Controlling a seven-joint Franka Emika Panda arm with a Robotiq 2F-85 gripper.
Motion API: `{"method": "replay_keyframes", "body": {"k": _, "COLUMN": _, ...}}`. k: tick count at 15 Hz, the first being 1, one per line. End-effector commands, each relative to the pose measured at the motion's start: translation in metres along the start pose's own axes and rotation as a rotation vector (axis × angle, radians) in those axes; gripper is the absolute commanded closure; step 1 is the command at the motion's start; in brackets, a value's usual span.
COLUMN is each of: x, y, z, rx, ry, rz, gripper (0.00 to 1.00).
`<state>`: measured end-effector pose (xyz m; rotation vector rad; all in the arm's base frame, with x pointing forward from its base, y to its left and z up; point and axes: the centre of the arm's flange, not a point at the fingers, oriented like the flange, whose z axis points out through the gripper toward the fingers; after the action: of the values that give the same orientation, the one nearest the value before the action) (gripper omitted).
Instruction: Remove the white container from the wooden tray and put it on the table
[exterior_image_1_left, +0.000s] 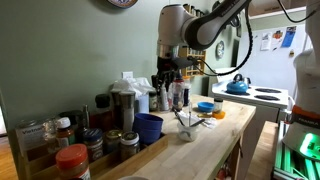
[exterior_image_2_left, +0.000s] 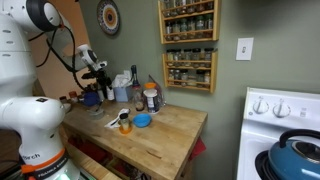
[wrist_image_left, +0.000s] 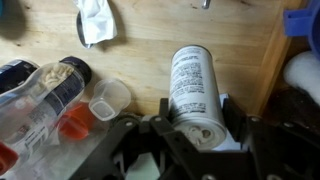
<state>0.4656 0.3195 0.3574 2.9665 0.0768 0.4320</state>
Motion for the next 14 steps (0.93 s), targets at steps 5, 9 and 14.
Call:
{"method": "replay_keyframes", "body": {"k": 5, "x": -0.012, "y": -0.015, "z": 0.043, "rx": -0.061, "ry": 0.069, "rz": 0.152, "gripper": 0.69}}
{"method": "replay_keyframes", "body": {"k": 9, "x": -0.008, "y": -0.024, "z": 0.05, "rx": -0.09, "ry": 0.123, "rz": 0.196, "gripper": 0.69}}
{"method": "replay_keyframes", "body": {"k": 14, "x": -0.005, "y": -0.035, "z": 0.065, "rx": -0.095, "ry": 0.117, "rz": 0.226, "gripper": 0.69}}
